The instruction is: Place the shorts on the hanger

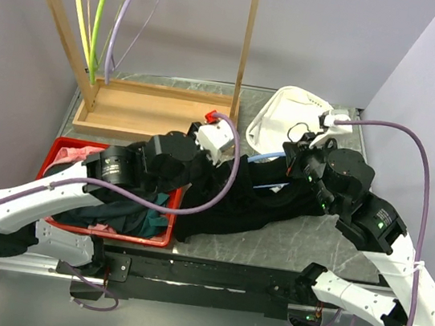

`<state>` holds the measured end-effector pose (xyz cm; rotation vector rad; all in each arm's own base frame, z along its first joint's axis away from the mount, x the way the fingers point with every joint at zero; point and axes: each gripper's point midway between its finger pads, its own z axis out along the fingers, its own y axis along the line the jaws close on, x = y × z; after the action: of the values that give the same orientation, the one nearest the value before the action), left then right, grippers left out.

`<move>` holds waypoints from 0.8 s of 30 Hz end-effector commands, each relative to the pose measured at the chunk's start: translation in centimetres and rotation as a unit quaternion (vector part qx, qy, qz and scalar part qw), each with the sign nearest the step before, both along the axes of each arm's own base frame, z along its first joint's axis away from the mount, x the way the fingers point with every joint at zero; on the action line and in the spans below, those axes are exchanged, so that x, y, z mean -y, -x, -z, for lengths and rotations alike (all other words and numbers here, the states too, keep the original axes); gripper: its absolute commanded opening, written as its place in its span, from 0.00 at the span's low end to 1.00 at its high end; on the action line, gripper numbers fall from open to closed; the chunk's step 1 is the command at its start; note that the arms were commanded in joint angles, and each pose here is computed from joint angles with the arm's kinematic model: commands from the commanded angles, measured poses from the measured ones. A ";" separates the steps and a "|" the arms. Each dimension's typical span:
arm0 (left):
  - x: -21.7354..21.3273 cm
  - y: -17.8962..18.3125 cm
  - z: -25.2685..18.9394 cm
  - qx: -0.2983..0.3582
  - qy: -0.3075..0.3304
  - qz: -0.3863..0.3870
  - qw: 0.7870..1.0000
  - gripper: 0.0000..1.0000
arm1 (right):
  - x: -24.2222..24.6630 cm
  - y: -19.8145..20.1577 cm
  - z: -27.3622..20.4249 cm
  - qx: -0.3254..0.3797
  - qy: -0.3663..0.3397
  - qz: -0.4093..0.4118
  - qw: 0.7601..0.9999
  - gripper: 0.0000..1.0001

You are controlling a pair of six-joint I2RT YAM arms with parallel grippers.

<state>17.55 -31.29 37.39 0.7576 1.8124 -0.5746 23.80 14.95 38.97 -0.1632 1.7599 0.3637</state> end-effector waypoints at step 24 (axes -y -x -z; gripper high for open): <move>2.0 2.2 -0.9 0.021 0.133 0.070 0.988 0.01 | -0.2 0.5 -2.5 0.022 -0.051 -0.010 0.998 0.56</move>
<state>15.11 -33.60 32.93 0.8598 1.7674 -0.7469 23.50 15.92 38.81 -0.1985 1.7751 0.4108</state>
